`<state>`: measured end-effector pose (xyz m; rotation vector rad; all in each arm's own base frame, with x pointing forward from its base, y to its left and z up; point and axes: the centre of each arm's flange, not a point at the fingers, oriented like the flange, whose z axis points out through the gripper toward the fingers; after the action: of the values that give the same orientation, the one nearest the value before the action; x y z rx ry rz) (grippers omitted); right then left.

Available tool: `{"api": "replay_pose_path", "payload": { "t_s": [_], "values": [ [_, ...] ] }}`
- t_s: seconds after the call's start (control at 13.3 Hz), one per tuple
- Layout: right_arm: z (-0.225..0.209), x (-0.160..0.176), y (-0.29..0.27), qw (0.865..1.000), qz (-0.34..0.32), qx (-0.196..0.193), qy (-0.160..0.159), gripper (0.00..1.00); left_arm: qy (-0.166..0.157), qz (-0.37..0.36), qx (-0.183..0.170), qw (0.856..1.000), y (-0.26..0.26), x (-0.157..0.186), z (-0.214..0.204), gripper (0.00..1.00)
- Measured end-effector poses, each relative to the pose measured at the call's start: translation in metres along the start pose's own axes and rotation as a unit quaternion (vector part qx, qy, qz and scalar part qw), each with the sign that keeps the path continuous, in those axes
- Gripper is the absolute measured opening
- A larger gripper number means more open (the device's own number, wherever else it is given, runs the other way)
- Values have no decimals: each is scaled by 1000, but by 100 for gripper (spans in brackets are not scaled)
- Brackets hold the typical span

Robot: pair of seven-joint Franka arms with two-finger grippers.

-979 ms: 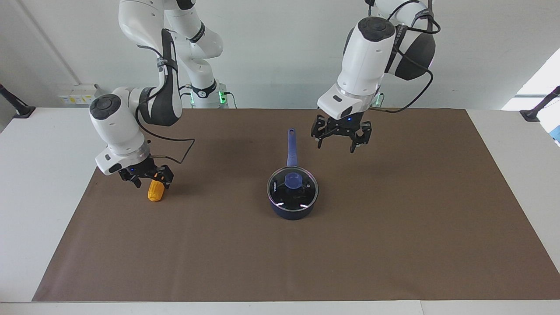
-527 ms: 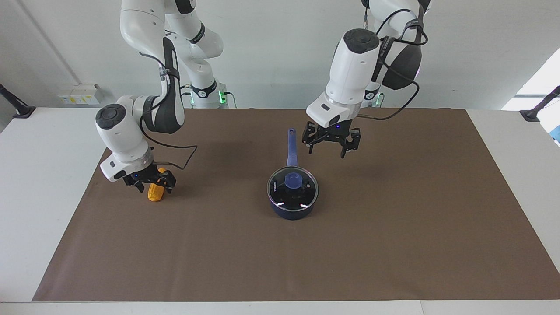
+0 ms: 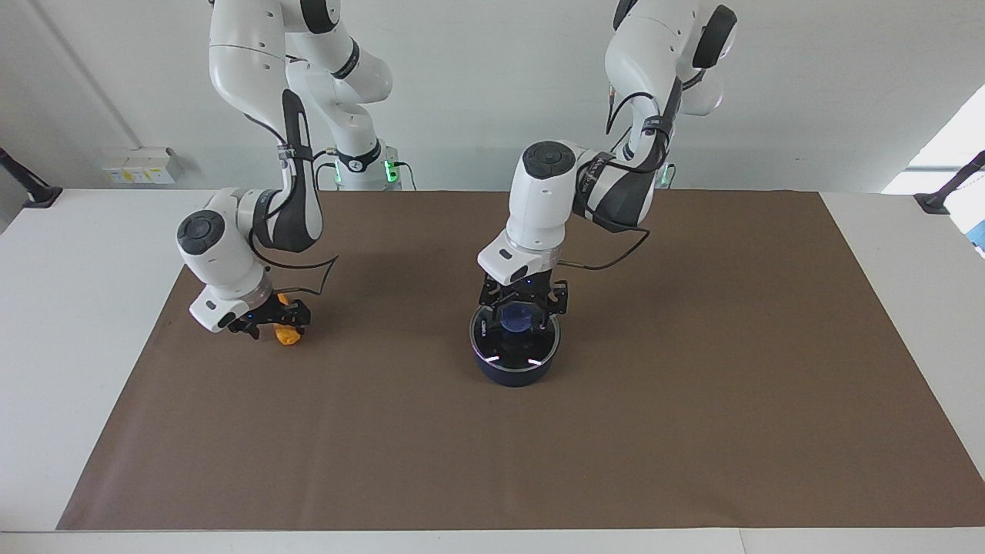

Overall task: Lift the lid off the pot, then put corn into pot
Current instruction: 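Reach the left gripper to the lid knob while the right gripper reaches the corn, then lift the glass lid with the left gripper while the right gripper lifts the corn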

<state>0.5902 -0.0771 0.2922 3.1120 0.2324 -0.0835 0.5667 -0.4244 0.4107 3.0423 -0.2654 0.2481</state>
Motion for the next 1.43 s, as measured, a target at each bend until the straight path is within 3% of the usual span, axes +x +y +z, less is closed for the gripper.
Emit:
{"api": "replay_pose_path", "payload": {
  "t_s": [0.15, 0.23, 0.45, 0.68, 0.98, 1.43],
  "values": [
    [0, -1, -1, 1000, -1, 1, -3, 47, -3, 9, 1, 1000, 0, -3, 5, 100],
    [-1, 0, -2, 1000, -2, 1, -2, 43, -5, 12, 2, 1000, 1, -5, 8, 100],
    [-15, 8, -2, 1000, -3, -3, 11, 43, -7, 16, 3, 1000, 5, -8, 9, 93],
    [-58, 29, -5, 999, 41, -6, 34, 43, -3, 21, 9, 1000, 4, -8, 8, 57],
    [-108, 54, -64, 994, 84, -5, 65, 43, 11, 45, 35, 998, 5, -9, 5, 53],
    [-133, 69, -121, 992, 91, 0, 89, 43, 28, 44, 36, 998, 1, -11, -54, 53]
  ]
}}
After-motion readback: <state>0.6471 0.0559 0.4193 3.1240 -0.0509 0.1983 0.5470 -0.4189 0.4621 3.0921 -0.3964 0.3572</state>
